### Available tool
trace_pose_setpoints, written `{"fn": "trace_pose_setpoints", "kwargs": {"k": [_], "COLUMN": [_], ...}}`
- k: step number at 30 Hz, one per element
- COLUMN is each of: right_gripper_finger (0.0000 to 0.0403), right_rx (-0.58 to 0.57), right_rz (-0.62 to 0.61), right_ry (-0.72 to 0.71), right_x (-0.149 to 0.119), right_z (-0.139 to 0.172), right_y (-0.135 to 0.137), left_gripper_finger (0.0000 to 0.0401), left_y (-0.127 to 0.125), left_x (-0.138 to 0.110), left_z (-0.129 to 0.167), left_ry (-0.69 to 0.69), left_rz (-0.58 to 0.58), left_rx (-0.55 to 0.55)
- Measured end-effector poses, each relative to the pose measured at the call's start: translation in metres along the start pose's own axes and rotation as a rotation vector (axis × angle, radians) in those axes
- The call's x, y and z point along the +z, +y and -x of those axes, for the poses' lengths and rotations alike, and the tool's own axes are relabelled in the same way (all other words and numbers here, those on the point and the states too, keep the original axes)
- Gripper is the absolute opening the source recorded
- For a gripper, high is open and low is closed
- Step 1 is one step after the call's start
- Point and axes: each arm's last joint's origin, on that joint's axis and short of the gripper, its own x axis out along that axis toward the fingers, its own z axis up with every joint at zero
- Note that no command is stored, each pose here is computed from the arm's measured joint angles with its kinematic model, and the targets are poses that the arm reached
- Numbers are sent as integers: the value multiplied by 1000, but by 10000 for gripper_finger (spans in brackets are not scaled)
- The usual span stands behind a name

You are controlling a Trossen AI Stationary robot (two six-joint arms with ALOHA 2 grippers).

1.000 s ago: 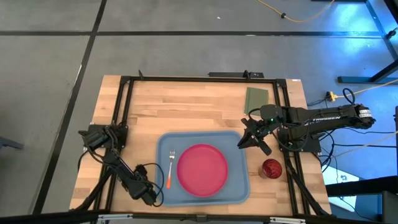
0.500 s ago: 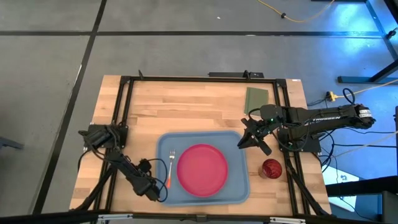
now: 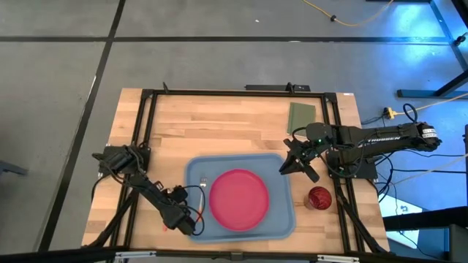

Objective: Pick and place plate/cup/fork/spoon on tray
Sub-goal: Put the orange spoon on the blue serving tray to the left side of the orange spoon

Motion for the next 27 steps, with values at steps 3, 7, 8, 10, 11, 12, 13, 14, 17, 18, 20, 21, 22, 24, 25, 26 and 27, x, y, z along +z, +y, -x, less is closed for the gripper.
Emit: {"fn": "trace_pose_setpoints", "kwargs": {"k": [3,7,8,10,11,12,13,14,17,18,20,21,22,24,25,26,27], "right_gripper_finger": [58,58,58,58,58,58,58,58,58,58,58,58,58,58,58,58,58], "right_rx": [0,0,0,0,0,0,-1,0,0,0,0,0,0,0,0,0,0], "right_rz": [0,0,0,0,0,0,1,1,4,4,6,8,8,8,9,8,8], "right_ry": [0,1,1,1,1,1,1,1,1,1,1,1,1,1,1,1,1], "right_x": [0,0,0,0,0,0,0,0,0,0,0,0,0,0,0,0,0], "right_z": [0,0,0,0,0,0,0,0,0,0,0,0,0,0,0,0,0], "right_y": [0,0,0,0,0,0,0,0,0,0,0,0,0,0,0,0,0], "left_gripper_finger": [86,86,86,86,86,86,86,86,86,86,86,86,86,88,89,90,90], "left_y": [10,22,23,24,24,23,21,19,12,9,4,1,-1,-2,-1,0,0], "left_x": [-3,-8,-9,-12,-13,-15,-16,-18,-27,-30,-38,-41,-44,-53,-57,-60,-63], "left_z": [15,47,55,73,81,89,94,100,107,107,100,96,90,77,70,64,57], "left_ry": [34,41,42,38,36,34,30,27,-1,-14,-34,-31,-25,-11,8,27,39], "left_rz": [10,52,67,121,165,214,263,310,455,494,564,591,619,682,710,734,751], "left_rx": [53,46,12,-90,-140,-188,-235,-274,-375,-402,-442,-455,-462,-428,-393,-363,-341]}}
